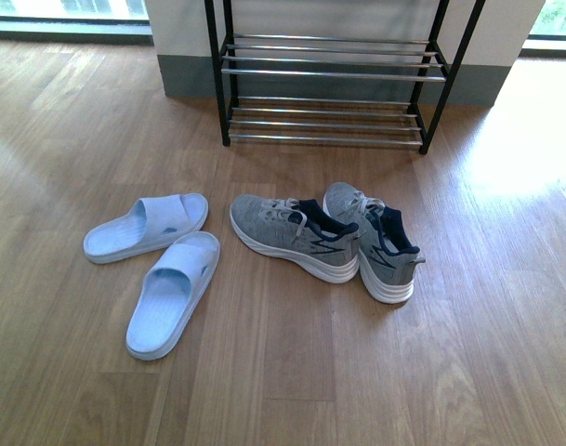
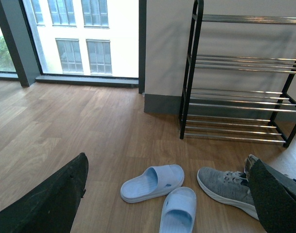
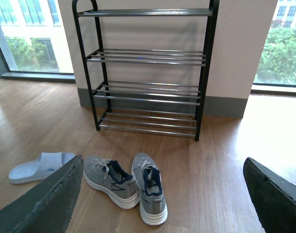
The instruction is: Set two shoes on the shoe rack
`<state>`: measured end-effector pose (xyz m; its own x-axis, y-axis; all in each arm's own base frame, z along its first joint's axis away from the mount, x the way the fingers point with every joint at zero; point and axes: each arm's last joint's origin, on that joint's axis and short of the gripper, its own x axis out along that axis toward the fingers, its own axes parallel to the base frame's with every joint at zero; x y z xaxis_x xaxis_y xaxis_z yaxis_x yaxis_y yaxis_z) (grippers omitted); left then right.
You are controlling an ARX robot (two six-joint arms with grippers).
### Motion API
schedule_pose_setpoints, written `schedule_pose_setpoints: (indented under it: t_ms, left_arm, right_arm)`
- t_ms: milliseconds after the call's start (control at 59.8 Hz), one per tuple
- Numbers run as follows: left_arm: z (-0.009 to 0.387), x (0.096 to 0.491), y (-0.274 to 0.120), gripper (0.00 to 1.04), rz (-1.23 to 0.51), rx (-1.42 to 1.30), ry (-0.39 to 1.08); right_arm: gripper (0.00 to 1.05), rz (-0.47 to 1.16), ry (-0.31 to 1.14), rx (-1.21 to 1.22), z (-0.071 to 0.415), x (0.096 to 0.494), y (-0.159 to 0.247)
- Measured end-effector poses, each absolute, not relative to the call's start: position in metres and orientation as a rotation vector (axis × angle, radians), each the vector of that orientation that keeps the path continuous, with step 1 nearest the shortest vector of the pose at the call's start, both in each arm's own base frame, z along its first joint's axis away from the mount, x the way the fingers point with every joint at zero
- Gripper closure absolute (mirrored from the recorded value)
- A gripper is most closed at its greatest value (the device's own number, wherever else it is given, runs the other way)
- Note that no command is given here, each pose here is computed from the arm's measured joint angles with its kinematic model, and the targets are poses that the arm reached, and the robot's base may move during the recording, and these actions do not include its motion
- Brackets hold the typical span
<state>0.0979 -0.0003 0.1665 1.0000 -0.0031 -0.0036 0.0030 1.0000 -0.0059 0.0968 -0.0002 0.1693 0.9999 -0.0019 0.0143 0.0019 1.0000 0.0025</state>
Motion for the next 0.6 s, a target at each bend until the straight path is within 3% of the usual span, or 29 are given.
schedule_pose_setpoints:
  t_ms: [602]
  left_arm:
    - [0.1665, 0.0979, -0.0003, 0.09, -0.003, -0.006, 0.004]
  right_arm:
    - [0.09, -0.002, -0.014, 0.002, 0.1693, 0.0968, -0.0002]
